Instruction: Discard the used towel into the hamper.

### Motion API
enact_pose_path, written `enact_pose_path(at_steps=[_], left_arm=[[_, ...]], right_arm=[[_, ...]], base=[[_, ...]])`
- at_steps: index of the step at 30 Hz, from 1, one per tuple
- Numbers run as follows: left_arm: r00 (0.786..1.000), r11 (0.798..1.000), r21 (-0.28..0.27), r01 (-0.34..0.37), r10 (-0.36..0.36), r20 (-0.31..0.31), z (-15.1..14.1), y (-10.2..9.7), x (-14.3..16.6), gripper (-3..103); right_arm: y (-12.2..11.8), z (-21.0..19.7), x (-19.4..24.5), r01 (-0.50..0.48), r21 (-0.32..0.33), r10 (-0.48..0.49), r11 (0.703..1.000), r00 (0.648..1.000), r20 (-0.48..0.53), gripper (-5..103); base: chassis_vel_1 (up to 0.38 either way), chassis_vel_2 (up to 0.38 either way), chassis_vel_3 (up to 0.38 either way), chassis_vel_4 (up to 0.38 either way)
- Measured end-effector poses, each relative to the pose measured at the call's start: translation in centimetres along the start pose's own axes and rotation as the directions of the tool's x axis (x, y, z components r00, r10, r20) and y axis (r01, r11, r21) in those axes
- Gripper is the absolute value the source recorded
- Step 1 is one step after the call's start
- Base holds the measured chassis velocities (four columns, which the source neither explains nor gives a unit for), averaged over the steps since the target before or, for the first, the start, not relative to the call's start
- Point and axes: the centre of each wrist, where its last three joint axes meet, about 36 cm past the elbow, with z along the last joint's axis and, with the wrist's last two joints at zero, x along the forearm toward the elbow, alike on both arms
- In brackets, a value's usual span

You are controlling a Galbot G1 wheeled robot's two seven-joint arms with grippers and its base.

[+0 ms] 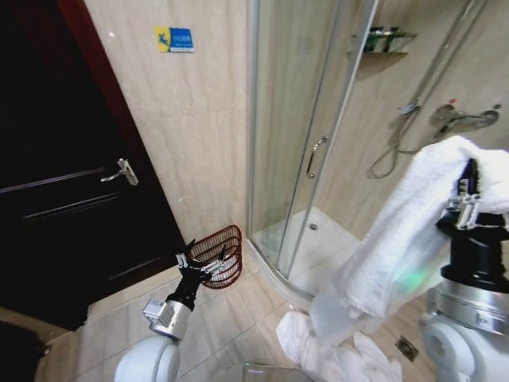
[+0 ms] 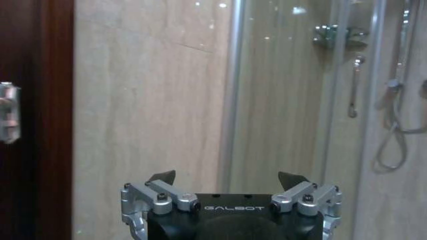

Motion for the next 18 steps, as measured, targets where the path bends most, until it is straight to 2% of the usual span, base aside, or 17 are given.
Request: enact_pose_path(at_steps=[11,18], left_arm=[[1.0,1.0,0.0,0.0,0.0,0.0,0.0,0.0,0.0,100],[1.0,1.0,0.0,0.0,0.0,0.0,0.0,0.0,0.0,100]], right_arm=[[-0.36,-0.2,-0.5,0.031,0.018,-0.031,0.999,0.999,-0.008,12],[0.15,0.03,-0.45,0.055,0.003,-0.055,0.998,0.998,-0.02,12]], base=[[0.109,0.094,0.098,0.097],[0.121,0.121,0.124,0.113]])
